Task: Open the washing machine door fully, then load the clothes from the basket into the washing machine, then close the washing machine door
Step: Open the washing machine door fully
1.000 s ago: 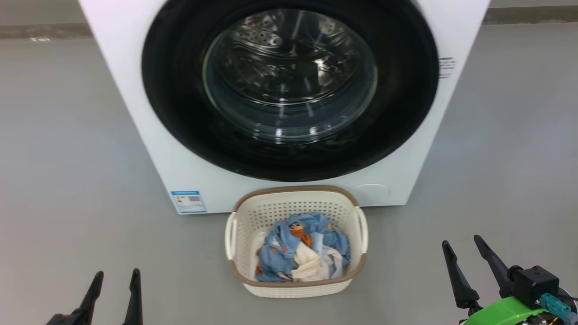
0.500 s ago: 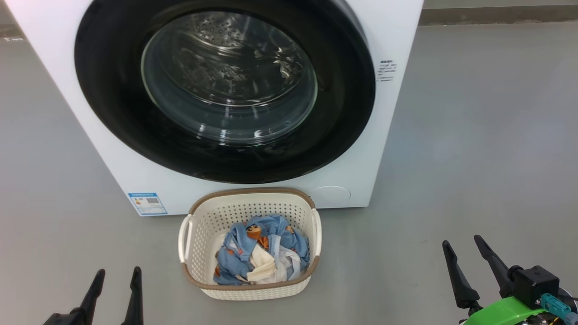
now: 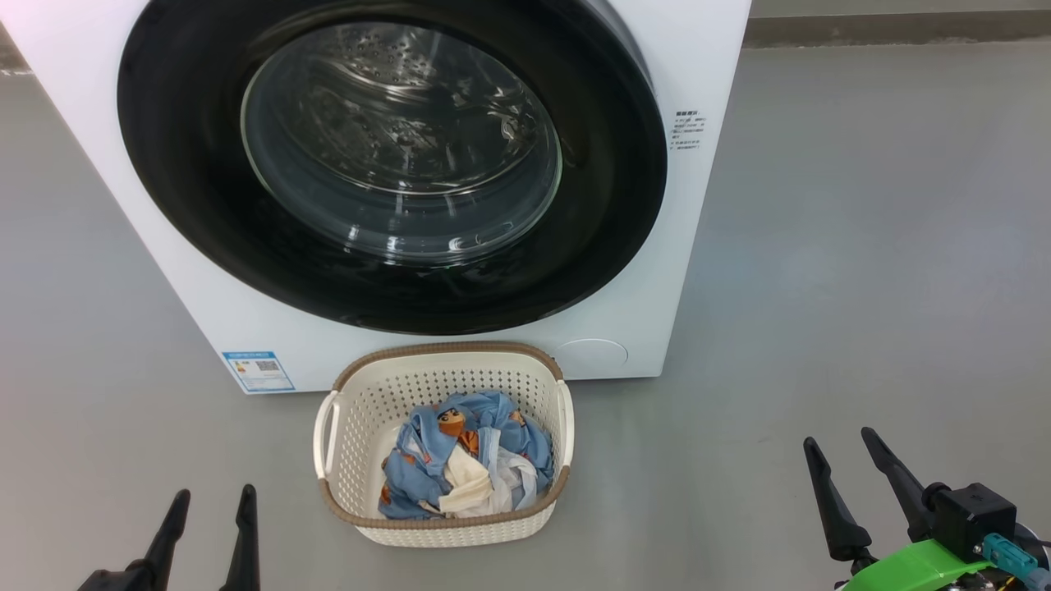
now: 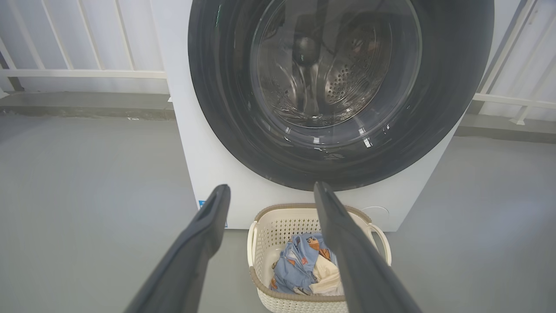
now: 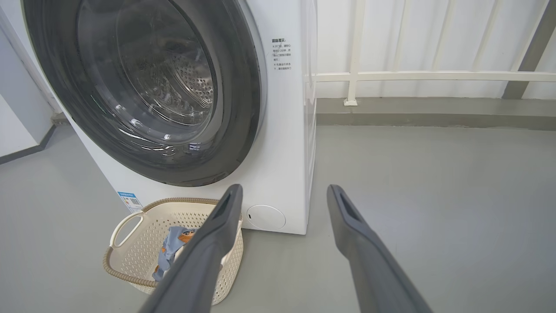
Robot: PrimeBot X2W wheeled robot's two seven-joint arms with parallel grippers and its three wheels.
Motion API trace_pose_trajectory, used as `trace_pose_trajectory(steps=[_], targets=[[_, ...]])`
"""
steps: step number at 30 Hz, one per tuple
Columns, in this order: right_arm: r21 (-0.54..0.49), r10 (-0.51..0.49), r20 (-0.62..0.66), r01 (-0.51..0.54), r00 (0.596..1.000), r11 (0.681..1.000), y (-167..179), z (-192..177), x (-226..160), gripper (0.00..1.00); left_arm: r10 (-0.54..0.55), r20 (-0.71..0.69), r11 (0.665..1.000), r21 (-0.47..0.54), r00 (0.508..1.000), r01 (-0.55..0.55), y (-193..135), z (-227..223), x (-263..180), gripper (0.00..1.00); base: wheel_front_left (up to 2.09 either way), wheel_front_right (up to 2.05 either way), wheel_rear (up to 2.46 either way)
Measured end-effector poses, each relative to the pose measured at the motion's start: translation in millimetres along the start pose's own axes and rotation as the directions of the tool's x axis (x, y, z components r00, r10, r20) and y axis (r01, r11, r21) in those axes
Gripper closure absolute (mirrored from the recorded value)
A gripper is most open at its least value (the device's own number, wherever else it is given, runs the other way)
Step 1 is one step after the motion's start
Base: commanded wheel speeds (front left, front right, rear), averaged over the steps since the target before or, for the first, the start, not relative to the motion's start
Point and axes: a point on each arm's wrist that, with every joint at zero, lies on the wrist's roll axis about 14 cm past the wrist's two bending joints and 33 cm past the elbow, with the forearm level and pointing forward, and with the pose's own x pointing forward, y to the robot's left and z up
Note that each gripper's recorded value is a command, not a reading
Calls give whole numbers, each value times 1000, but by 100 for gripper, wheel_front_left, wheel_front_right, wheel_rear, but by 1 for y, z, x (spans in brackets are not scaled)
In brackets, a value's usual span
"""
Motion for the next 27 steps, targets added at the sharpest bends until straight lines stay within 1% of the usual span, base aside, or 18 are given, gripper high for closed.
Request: trace_pose_trajectory(steps=[16,17,18,19,20,27], targets=[[-1,7,18,-7,1000,1000,2,6,1,0,0,1,1000,-2,1000,0,0,0,-1,0,0,0,0],[-1,7,18,-7,1000,1000,2,6,1,18,0,1,1000,-2,1000,1,0,0,-1,0,0,0,0],[-1,8,18,-8,1000,1000,2,6,1,65,-1,1,1000,-2,1000,1,0,0,-1,0,0,0,0],[-1,8,18,-8,1000,1000,3,6,1,95,-1,1,1000,-2,1000,1,0,0,-1,0,0,0,0],[-1,8,18,-8,1000,1000,3,6,1,100,-1,1,1000,-2,1000,1,0,0,-1,0,0,0,0],[-2,13,17,-13,1000,1000,4,5,1,100,0,2,1000,-2,1000,0,0,1,-1,0,0,0,0]])
